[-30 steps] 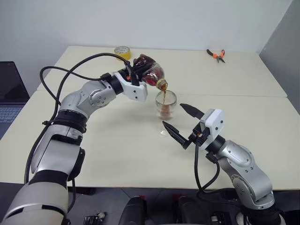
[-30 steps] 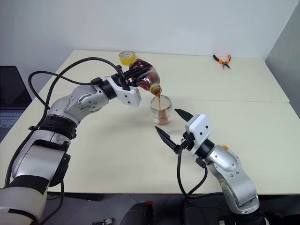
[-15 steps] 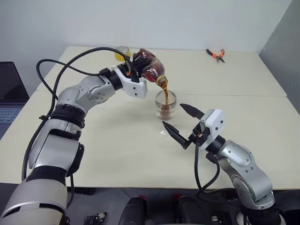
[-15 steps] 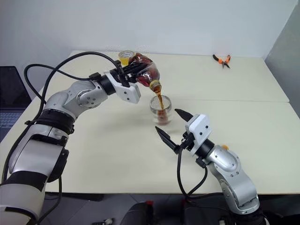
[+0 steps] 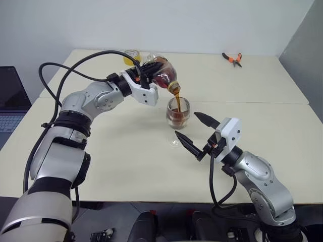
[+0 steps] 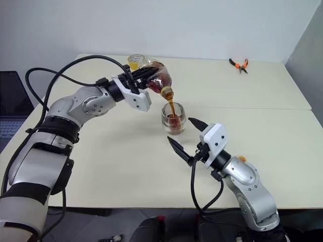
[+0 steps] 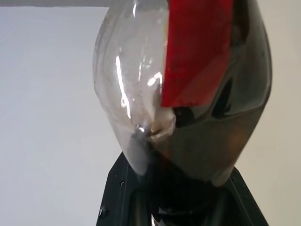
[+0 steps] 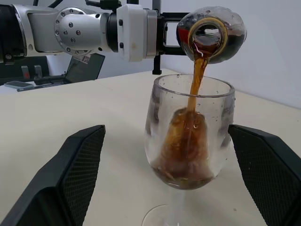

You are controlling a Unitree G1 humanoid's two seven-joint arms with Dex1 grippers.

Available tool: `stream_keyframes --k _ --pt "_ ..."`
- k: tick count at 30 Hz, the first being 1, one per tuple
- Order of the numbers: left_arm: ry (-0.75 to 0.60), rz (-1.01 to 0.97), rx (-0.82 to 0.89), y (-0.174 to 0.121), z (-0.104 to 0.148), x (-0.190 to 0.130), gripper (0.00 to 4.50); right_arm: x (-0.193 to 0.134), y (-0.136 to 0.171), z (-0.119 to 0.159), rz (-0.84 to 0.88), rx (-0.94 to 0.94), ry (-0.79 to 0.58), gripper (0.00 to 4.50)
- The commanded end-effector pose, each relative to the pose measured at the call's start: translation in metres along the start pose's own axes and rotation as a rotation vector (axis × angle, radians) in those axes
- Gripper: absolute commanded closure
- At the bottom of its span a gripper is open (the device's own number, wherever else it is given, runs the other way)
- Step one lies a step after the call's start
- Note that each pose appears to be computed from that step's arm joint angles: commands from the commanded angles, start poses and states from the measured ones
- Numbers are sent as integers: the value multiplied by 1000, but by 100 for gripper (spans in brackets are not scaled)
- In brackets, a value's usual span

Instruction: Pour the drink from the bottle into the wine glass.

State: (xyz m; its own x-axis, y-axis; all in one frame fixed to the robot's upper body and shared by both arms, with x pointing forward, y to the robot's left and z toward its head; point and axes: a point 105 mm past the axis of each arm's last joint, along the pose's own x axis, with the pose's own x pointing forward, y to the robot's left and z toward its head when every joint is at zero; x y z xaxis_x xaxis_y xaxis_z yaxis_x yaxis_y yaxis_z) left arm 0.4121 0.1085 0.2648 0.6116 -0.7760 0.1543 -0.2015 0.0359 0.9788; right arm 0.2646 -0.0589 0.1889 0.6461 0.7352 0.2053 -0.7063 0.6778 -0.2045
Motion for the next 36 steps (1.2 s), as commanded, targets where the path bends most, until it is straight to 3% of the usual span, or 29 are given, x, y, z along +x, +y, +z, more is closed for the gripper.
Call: stream_keyframes --k 1,26,36 --pt "-14 69 41 26 0 2 387 -2 2 15 5 -22 -52 0" --pt "-13 66 33 23 0 0 387 -2 3 14 15 -20 -49 0" --pt "-36 76 -94 18 7 -1 388 -2 3 14 15 -19 -51 0"
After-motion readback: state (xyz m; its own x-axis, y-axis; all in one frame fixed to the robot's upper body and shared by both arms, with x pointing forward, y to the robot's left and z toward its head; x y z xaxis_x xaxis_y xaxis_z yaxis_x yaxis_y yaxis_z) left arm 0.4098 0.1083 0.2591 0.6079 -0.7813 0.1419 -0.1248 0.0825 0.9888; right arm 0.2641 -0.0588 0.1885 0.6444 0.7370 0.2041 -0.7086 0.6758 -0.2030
